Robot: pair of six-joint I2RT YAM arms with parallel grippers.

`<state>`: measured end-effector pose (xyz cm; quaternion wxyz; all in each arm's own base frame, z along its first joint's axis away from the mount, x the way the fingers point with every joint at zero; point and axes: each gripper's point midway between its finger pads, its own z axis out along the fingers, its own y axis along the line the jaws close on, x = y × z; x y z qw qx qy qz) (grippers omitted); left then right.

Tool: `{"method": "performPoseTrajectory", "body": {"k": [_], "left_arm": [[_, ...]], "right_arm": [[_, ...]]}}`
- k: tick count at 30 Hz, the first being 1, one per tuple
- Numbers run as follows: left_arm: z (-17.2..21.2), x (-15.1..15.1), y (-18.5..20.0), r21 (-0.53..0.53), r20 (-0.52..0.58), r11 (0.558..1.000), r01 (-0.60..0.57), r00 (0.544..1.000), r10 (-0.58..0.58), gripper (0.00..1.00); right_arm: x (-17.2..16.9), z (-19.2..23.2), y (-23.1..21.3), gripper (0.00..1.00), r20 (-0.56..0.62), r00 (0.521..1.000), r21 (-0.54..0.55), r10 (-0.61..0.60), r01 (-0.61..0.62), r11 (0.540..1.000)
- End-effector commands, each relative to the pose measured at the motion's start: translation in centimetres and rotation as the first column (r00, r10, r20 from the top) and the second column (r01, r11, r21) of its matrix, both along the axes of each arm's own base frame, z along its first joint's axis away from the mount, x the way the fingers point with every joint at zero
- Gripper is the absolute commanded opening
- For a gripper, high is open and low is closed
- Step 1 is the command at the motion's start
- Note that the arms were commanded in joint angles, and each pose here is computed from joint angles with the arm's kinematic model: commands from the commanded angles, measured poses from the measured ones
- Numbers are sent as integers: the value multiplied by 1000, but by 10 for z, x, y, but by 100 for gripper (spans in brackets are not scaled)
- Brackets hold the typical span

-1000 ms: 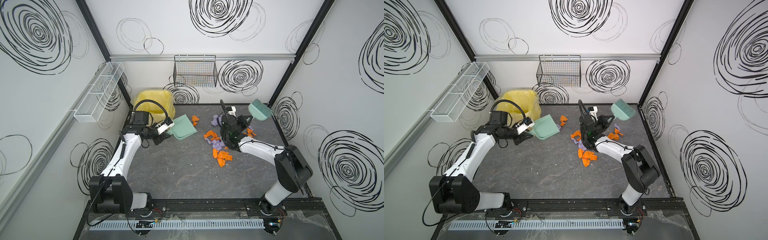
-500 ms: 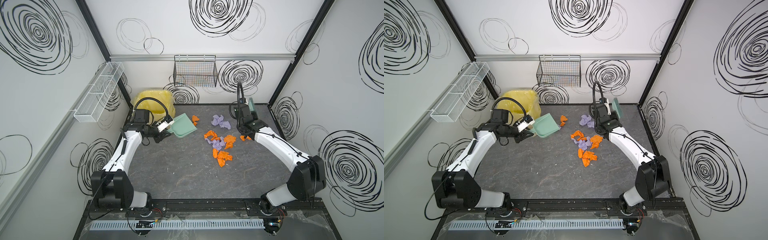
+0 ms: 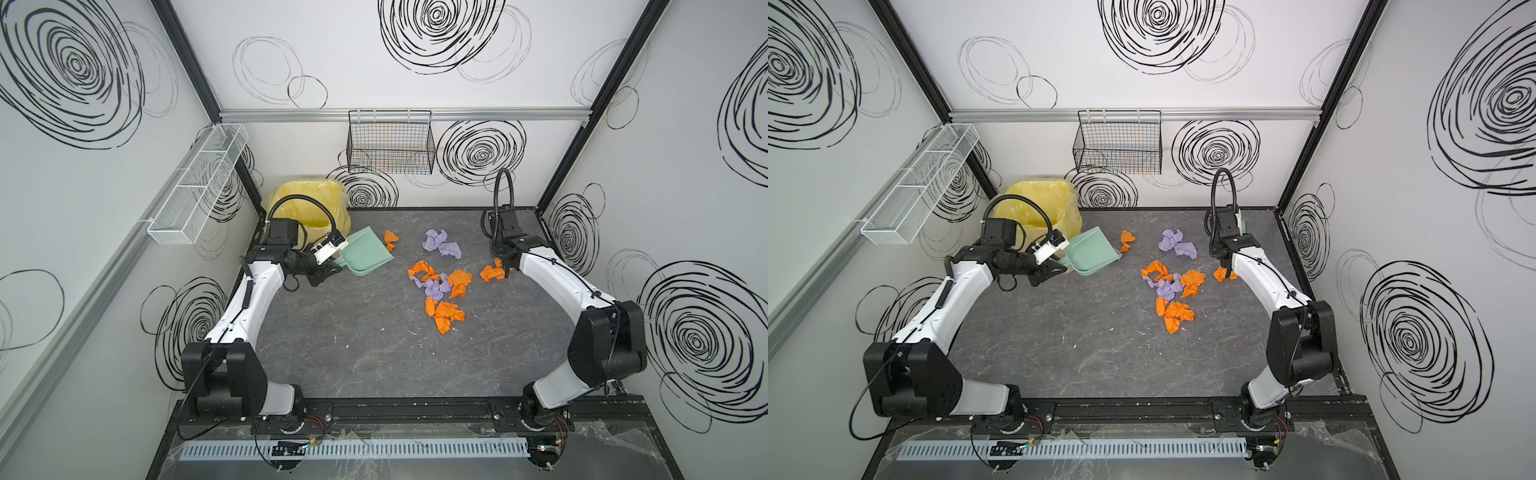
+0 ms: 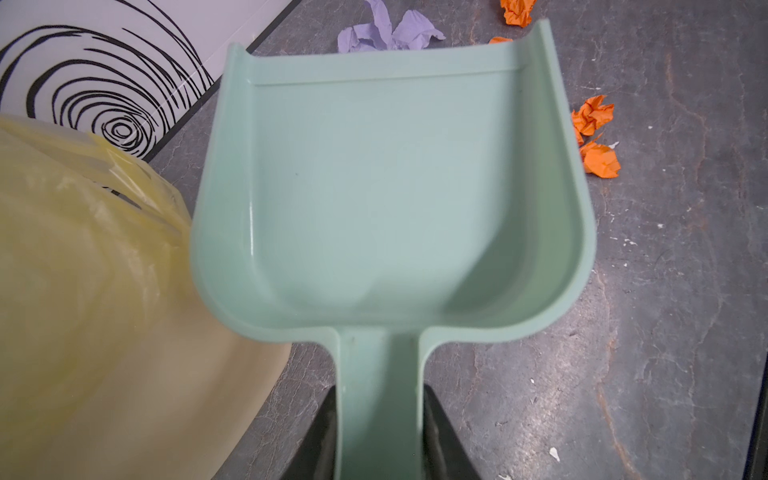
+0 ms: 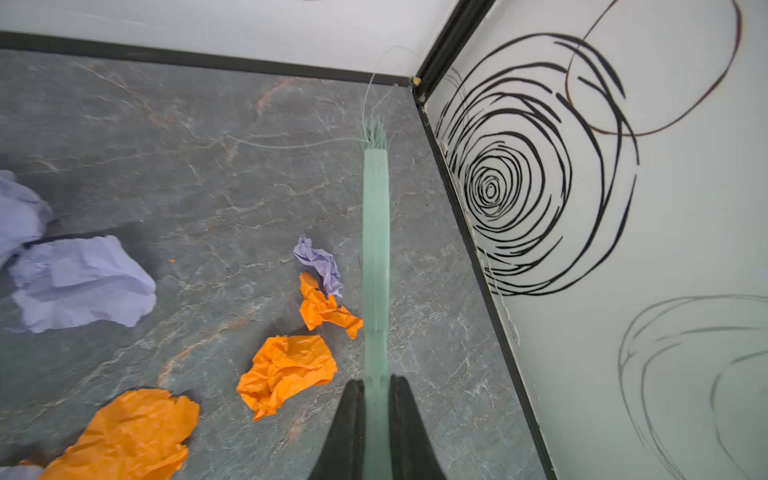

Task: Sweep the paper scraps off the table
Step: 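Sweep the brush with the right gripper, pulling far scraps toward the pile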

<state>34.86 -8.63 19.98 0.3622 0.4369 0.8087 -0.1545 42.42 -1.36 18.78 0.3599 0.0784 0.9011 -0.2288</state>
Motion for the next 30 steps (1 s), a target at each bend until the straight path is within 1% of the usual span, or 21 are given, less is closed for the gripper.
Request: {"method": "performPoseTrajectory", "body": {"k": [1,3,7,11,13,16,18,20,23,25,28,30], "left_arm": [[1,0,2,-25,-5,1000,2,1000,-2,0],[1,0,4,-29,-8,1000,0,1000,0,0],[-1,0,7,-32,-10,999,-1,1000,1,0],[-5,0,10,-36,-19,999,-4,1000,3,0],[-6,-1,12,-35,-22,999,-5,1000,4,0],[-7,-1,13,-33,-20,999,-8,1000,7,0],[-7,-2,15,-32,-23,999,-9,1000,8,0],[-7,-2,15,-31,-20,999,-9,1000,8,0],[-8,-4,16,-32,-25,999,-11,1000,10,0],[-10,-6,15,-33,-28,999,-10,1000,9,0],[-11,-7,15,-34,-32,999,-11,999,10,0],[-12,-7,15,-36,-35,999,-10,999,9,0]], "right_arm": [[-4,-8,-15,0,-58,996,-51,-73,70,996],[-3,-20,-15,0,-106,992,-62,-72,66,996],[-5,-49,-6,0,-215,976,-47,-36,26,999],[-14,-72,13,0,-322,946,3,44,-45,999],[-19,-79,24,0,-361,930,32,65,-57,998],[-26,-85,48,0,-399,906,81,145,-123,989],[-30,-85,67,0,-408,891,107,199,-170,980],[-37,-84,86,0,-428,867,131,256,-221,967],[-46,-76,107,0,-438,845,144,307,-271,952],[-52,-66,121,0,-431,834,175,344,-297,939],[-55,-42,139,0,-382,836,232,394,-326,916],[-54,-23,141,0,-353,850,228,390,-326,917]]}}
